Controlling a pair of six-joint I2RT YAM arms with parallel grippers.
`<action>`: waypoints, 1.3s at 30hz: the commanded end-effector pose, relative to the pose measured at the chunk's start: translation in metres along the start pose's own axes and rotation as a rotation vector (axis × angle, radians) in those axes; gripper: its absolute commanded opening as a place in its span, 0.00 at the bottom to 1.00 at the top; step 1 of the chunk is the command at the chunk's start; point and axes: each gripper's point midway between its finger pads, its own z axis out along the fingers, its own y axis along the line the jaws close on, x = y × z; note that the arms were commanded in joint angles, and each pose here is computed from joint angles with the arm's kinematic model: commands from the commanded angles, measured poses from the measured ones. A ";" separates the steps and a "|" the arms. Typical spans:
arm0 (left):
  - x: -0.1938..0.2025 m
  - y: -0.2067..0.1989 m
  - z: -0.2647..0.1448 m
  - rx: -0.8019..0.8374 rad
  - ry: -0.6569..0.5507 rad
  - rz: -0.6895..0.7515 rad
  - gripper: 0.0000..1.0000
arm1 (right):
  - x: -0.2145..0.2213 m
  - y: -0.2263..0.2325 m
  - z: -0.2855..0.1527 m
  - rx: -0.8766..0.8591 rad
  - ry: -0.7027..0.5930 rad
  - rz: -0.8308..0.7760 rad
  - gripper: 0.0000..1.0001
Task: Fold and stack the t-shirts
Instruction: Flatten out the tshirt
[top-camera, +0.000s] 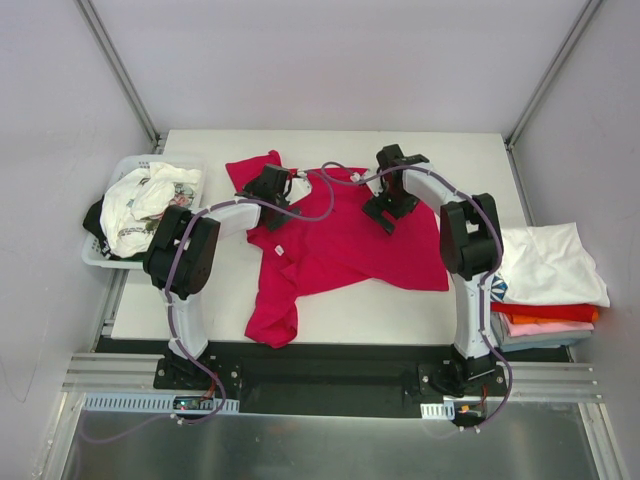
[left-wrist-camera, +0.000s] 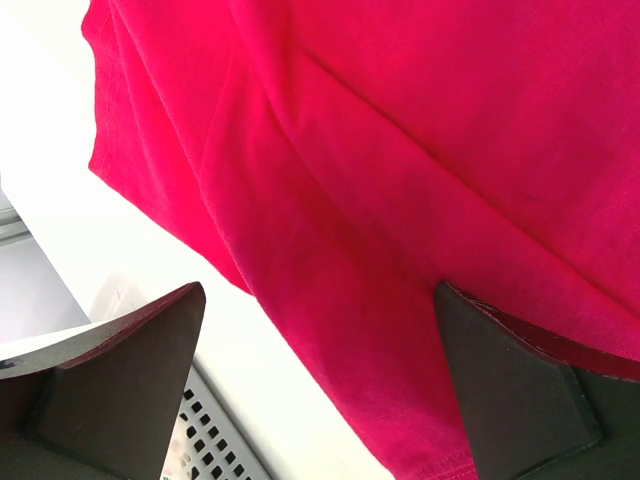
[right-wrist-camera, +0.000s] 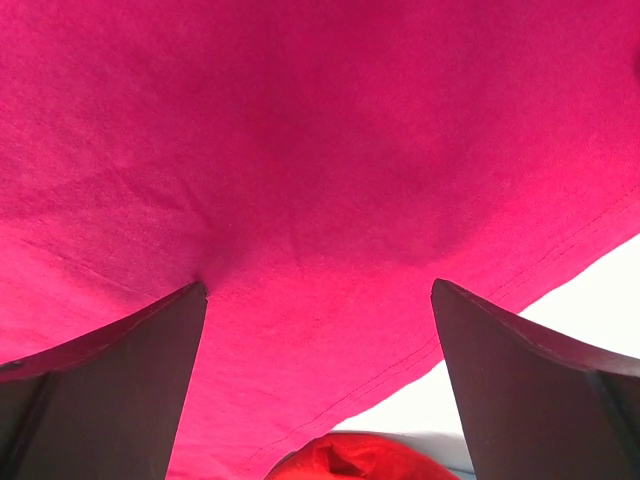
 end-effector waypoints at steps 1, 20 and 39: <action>0.018 0.001 0.001 0.000 0.054 0.006 0.99 | -0.010 0.003 -0.005 -0.036 -0.035 -0.044 1.00; 0.016 0.006 -0.008 -0.011 0.040 0.003 0.99 | -0.020 0.014 -0.009 -0.293 -0.144 -0.003 1.00; 0.016 0.006 -0.015 -0.009 0.043 -0.028 0.99 | -0.024 0.004 -0.004 -0.241 -0.160 0.071 1.00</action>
